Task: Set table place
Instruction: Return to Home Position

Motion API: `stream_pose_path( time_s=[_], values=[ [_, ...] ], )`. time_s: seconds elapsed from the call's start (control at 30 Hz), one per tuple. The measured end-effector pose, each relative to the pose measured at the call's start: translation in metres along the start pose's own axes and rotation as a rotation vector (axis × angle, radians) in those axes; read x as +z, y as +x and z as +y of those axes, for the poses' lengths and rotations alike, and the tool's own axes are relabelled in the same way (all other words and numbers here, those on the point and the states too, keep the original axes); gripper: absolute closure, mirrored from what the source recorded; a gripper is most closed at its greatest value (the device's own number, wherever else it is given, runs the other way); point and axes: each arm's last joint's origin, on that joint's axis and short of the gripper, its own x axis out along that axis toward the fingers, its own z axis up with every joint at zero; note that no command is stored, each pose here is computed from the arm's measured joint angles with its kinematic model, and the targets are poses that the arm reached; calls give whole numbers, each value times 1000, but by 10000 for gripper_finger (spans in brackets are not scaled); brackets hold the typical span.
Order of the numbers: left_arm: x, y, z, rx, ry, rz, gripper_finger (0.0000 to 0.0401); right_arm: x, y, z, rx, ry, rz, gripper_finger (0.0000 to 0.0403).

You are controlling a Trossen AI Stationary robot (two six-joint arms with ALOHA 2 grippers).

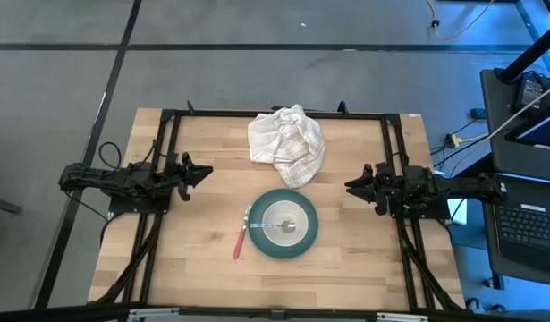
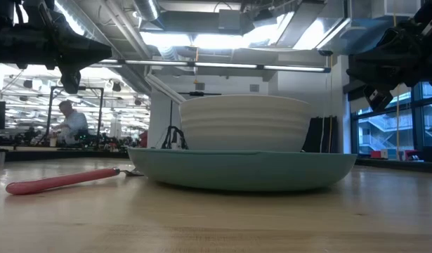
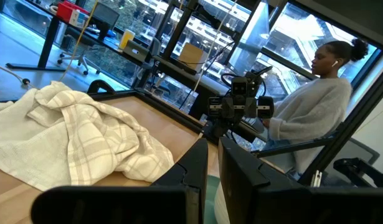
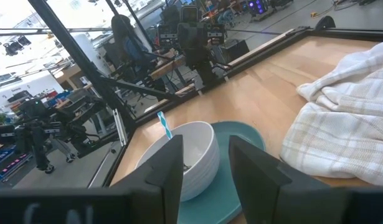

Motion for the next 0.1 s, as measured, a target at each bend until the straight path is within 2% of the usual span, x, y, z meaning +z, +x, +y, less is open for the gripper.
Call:
stream_pose_path(
  time_s=[0.1],
  values=[
    [0,0,0,0,0,0,368,0,0,0,0,1,0,273]
  ],
)
